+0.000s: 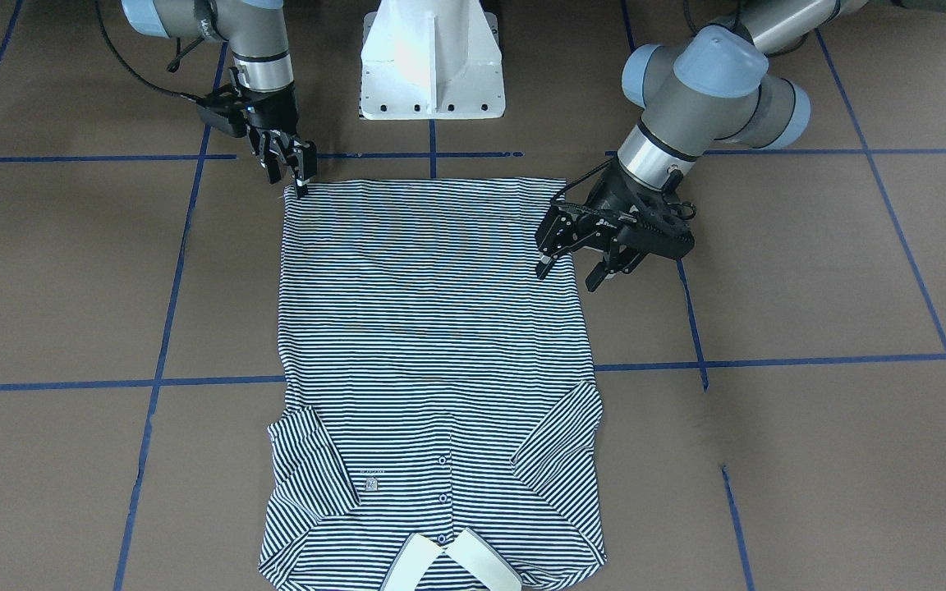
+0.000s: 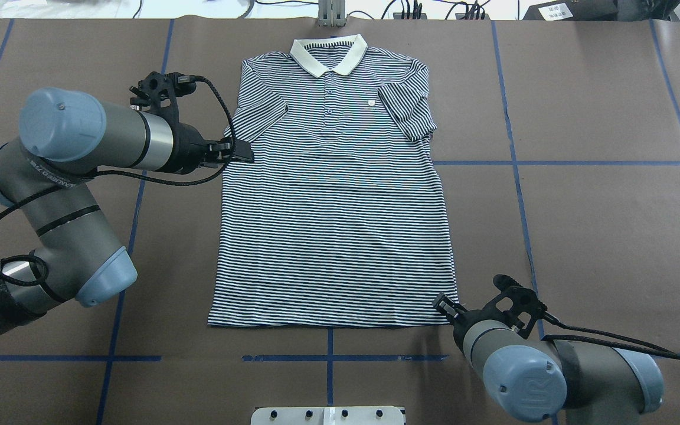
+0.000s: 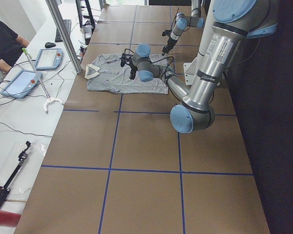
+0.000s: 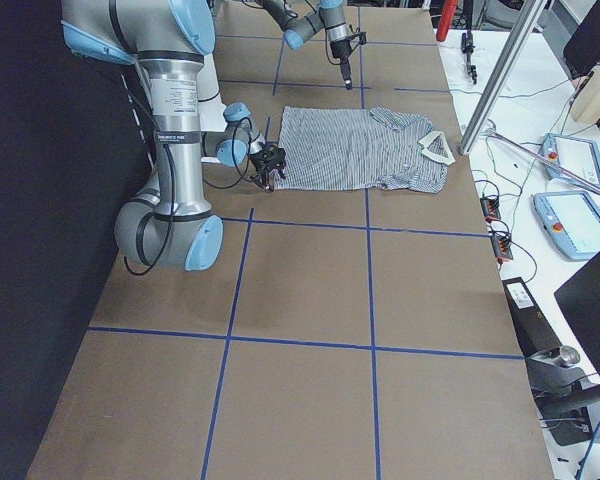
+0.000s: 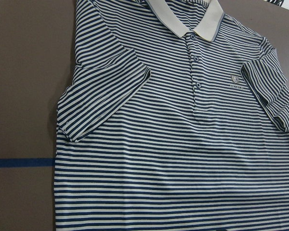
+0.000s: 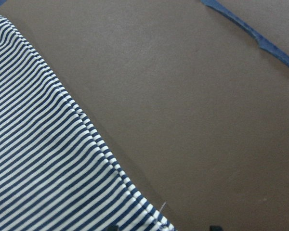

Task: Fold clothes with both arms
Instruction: 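Grasp the hem corner with the right gripper while the left gripper moves toward the hem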

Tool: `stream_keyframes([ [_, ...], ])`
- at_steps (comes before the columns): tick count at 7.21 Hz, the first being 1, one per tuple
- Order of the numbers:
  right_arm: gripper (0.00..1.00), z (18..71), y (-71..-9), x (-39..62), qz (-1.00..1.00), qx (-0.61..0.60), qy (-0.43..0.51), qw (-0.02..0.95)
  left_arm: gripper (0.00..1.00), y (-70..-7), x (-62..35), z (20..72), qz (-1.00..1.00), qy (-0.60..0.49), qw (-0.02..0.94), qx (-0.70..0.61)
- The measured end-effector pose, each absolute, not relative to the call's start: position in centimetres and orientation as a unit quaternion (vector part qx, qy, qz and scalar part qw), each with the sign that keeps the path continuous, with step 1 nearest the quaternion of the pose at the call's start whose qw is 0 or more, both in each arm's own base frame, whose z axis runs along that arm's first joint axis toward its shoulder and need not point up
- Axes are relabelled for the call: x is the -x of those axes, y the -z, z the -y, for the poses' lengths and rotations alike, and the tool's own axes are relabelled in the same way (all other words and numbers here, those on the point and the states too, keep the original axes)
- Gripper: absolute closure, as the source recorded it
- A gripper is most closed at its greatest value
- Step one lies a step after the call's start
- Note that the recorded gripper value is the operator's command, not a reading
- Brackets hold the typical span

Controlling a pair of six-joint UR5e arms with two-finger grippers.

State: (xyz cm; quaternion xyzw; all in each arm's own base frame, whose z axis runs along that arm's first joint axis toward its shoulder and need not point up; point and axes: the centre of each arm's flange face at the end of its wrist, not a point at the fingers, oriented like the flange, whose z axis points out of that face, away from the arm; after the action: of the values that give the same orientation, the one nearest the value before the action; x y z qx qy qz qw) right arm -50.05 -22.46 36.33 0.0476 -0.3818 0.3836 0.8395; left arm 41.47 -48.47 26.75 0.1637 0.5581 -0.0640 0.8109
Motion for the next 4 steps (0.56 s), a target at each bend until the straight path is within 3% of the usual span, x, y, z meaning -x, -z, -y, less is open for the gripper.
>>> stream_keyframes([
  [4,0.36,22.98,-35.88,50.65,0.371,-0.051,-0.387,0.843,0.17,-26.83,-41.33,48.36,-0.558,0.065,0.811,-0.163],
])
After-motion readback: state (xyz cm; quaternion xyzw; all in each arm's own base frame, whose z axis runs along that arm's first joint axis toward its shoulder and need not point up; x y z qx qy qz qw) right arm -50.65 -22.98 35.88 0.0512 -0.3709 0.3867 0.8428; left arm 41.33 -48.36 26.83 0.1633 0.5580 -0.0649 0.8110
